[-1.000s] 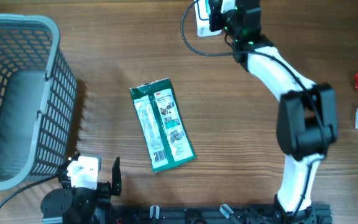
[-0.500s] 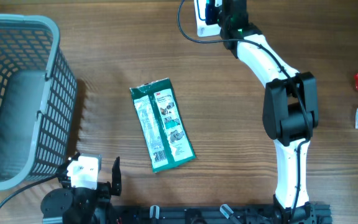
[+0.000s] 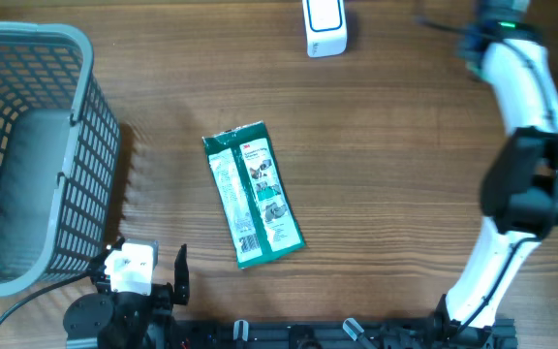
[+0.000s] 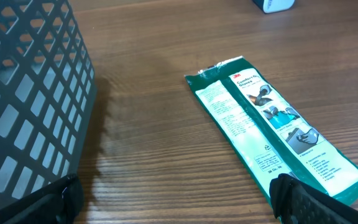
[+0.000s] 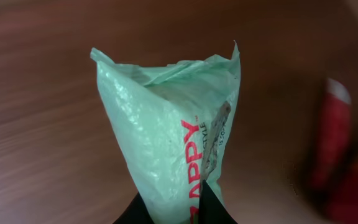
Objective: Scan the item barcode
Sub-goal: 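Carry the wipes pack to the right and drop it, then move the right gripper to the green 3M gloves pack and grasp it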
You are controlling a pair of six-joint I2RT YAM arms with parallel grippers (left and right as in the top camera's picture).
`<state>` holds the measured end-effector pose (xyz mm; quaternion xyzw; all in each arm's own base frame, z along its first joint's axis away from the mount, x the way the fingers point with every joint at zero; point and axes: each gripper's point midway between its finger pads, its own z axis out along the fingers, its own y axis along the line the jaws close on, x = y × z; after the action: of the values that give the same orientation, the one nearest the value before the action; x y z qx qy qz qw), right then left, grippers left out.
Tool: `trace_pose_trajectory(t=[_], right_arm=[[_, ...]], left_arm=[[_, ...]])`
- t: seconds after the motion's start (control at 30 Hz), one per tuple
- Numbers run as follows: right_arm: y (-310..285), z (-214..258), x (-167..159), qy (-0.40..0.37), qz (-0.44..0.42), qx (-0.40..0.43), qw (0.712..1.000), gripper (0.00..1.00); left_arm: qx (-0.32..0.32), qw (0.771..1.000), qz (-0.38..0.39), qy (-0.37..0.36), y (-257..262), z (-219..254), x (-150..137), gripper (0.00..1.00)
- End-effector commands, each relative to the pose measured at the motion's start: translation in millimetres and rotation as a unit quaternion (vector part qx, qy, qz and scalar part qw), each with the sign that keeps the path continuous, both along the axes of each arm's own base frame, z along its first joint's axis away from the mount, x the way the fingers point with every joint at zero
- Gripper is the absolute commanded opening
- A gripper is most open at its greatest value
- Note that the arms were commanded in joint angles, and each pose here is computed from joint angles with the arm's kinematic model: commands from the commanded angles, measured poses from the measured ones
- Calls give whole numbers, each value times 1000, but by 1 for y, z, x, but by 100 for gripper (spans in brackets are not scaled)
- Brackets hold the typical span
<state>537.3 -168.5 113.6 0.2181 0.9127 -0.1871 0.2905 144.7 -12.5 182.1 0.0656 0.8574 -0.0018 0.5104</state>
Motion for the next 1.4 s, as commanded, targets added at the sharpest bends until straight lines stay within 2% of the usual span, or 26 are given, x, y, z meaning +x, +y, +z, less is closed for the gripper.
trace_pose_trajectory(t=[0.0,0.13,0.2,0.23,0.27,0.33,0.37,0.43,0.57,0.63,0.7,0.87,0.97,1.07,1.23,1.37], right_arm=[[-52,-35,-24,6,-46,70,996,5],[-93,-59,-48,4,-107,120,987,4],[-97,-53,-47,-12,-112,134,985,19],[-97,-49,-46,-15,-110,135,985,36],[-97,-46,-45,-17,-110,134,985,61],[-91,-33,-43,-24,-103,142,984,96],[-84,-22,-40,-32,-90,155,983,99],[-56,6,-30,-61,-48,199,977,100],[18,60,-27,-107,-13,335,936,99],[78,81,-28,-97,50,401,910,99],[132,83,-34,-61,98,435,893,100],[286,51,-77,76,268,419,864,100],[363,25,-118,144,350,387,841,100],[401,-12,-162,209,381,320,842,100],[441,-56,-231,284,428,306,801,100],[455,-79,-244,277,450,300,794,100]], left_arm=[[3,1000,-10,-6,-3,2,-1,100],[3,1000,-10,-6,-3,2,0,100],[3,1000,-10,-6,-3,2,-1,100],[3,1000,-10,-6,-3,2,-1,100],[3,1000,-10,-6,-3,2,-1,100],[3,1000,-10,-6,-3,2,-1,100],[3,1000,-10,-6,-3,2,-1,100],[3,1000,-10,-6,-3,2,-1,100],[3,1000,-10,-6,-3,2,-1,100],[3,1000,-10,-6,-3,2,0,100],[3,1000,-10,-6,-3,2,0,100],[3,1000,-10,-6,-3,2,-1,100],[3,1000,-10,-6,-3,2,-1,100],[3,1000,-10,-6,-3,2,-1,100],[3,1000,-10,-6,-3,2,-1,100],[3,1000,-10,-6,-3,2,-1,100]])
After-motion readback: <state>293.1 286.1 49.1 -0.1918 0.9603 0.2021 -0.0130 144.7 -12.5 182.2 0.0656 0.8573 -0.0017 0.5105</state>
